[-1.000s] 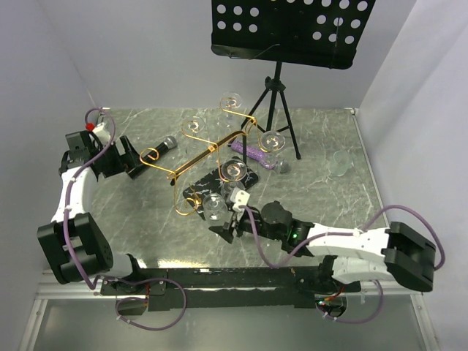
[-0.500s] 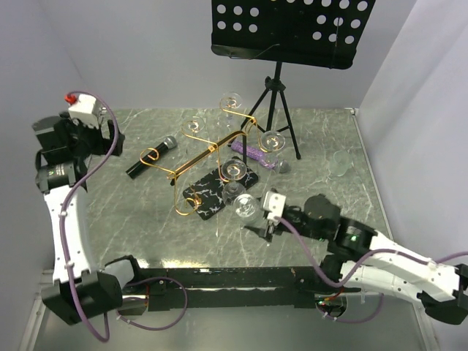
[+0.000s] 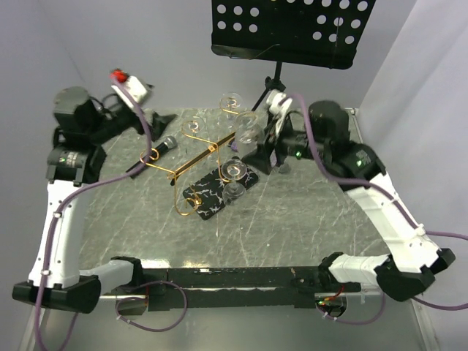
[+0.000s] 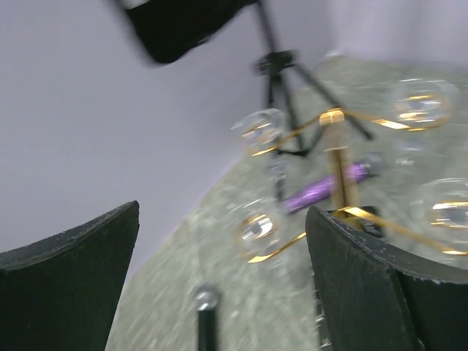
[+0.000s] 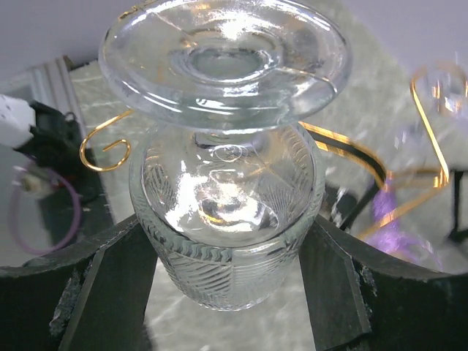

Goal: Take the wine glass off the wine glass rack
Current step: Place the wine glass at the center of the board.

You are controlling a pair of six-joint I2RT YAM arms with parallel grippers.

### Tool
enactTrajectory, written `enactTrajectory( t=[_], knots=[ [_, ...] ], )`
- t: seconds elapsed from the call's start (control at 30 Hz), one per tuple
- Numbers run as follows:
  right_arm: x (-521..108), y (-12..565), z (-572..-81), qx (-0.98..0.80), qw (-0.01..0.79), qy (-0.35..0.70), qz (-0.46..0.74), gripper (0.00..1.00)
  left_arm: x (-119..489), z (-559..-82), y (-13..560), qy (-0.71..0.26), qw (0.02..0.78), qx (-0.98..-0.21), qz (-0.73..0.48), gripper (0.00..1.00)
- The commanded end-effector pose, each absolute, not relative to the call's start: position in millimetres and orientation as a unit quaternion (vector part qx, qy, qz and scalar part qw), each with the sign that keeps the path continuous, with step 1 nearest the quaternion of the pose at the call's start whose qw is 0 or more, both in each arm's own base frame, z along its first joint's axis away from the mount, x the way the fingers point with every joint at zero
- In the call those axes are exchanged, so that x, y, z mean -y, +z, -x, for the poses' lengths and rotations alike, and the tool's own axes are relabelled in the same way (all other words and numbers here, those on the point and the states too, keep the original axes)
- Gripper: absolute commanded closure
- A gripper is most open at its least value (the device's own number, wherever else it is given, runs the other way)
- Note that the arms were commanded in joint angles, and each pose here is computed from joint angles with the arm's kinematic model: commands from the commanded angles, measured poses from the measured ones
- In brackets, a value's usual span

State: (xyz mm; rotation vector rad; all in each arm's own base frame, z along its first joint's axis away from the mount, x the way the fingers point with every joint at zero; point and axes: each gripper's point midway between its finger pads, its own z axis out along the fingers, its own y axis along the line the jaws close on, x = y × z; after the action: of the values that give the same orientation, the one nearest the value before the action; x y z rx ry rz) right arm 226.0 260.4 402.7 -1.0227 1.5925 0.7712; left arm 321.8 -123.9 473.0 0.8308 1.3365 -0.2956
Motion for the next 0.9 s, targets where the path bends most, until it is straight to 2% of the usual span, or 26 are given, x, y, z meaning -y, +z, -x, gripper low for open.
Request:
enactTrajectory(
  t=[0.0, 0.17, 0.3, 0.43, 0.6, 0.87],
  knots=[
    [-229, 423, -212, -0.714, 0.471, 0.384, 0.348, 1.0, 181, -298, 480, -0.162, 0.692, -0.544, -0.447, 0.0],
    [-220, 406, -183, -0.727, 0.397, 0.446, 0.339, 1.0, 237, -283, 477, -0.192, 0.689, -0.484, -0.504, 0.0],
    [-226, 399, -180, -0.728, 0.346, 0.494, 0.326, 1.0, 270, -282, 476, -0.227, 0.699, -0.459, -0.5, 0.0],
    [-228, 395, -193, -0.733, 0.355, 0.487, 0.317, 1.0, 305, -270, 481, -0.297, 0.684, -0.437, -0.503, 0.1],
    [-233, 391, -204, -0.735, 0.355, 0.485, 0.314, 1.0, 331, -256, 481, -0.334, 0.666, -0.416, -0.521, 0.2],
    [-242, 383, -214, -0.738, 0.358, 0.468, 0.33, 1.0, 347, -250, 478, -0.366, 0.644, -0.417, -0.526, 0.28]
  ],
)
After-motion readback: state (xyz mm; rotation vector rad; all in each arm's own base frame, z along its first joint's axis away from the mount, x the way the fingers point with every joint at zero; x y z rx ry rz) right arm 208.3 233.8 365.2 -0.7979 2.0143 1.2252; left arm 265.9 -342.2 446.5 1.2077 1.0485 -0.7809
